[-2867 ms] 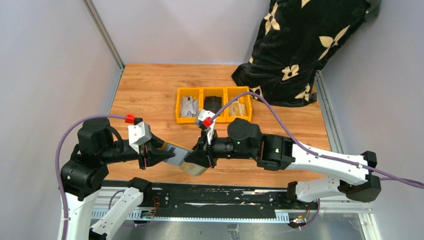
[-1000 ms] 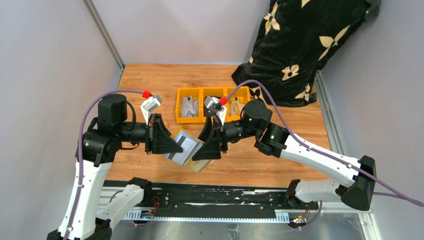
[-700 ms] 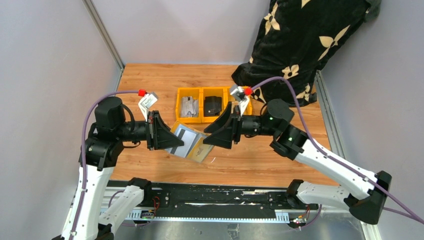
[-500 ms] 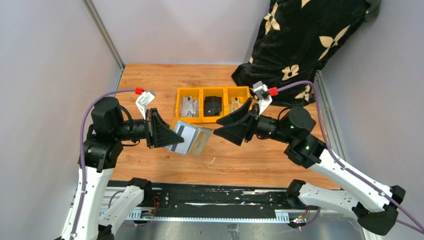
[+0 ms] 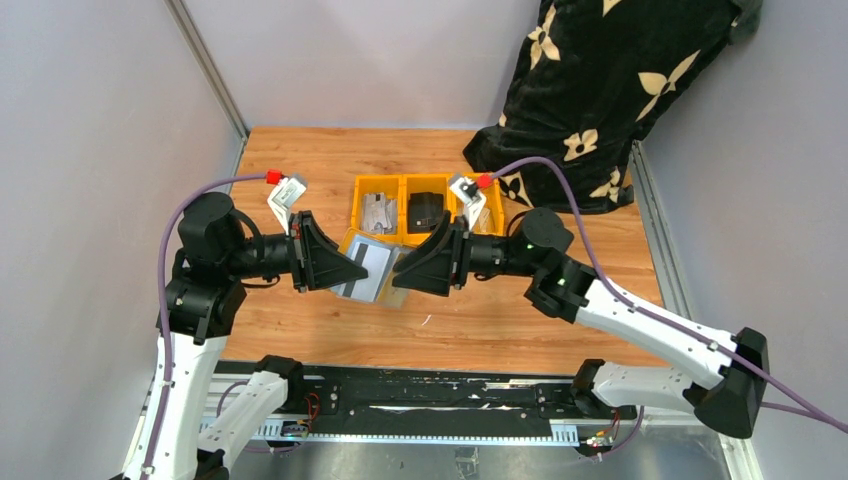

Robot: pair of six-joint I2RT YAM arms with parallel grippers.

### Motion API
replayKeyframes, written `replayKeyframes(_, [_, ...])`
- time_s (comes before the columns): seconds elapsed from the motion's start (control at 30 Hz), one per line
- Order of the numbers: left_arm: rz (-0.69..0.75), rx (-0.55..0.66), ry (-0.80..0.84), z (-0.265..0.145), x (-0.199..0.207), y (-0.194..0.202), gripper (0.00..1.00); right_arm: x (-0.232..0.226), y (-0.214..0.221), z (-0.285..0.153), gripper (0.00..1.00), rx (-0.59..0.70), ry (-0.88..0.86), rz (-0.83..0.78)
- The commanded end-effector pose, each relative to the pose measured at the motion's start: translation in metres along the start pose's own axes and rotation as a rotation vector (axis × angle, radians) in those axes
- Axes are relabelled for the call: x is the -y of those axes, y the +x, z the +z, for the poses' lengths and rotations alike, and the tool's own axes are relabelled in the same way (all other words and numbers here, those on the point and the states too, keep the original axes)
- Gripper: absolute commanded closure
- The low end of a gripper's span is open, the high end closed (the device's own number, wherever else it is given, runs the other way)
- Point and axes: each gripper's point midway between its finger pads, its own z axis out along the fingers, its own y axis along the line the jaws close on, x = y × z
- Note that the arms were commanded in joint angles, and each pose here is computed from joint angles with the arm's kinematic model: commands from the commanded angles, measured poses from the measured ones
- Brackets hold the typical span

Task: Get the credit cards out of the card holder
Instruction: Remove the credit card from the card holder.

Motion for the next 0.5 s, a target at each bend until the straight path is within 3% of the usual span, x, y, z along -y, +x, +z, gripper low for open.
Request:
replayKeyframes(0.0, [-0.050, 0.008, 0.022, -0.001, 0.008, -0.003, 1.00, -0.012, 0.011, 0.007, 0.46, -0.026, -0.091, 0.035])
replayKeyframes(0.33, [-0.044, 0.002, 0.029, -0.001, 0.007, 0.000, 1.00, -0.004, 0.010, 0.024, 0.50, -0.012, -0.130, 0.080])
replayKeyframes(0.47, [-0.042, -0.002, 0.035, -0.002, 0.009, 0.002, 1.00, -0.008, 0.008, 0.030, 0.56, -0.007, -0.174, 0.103])
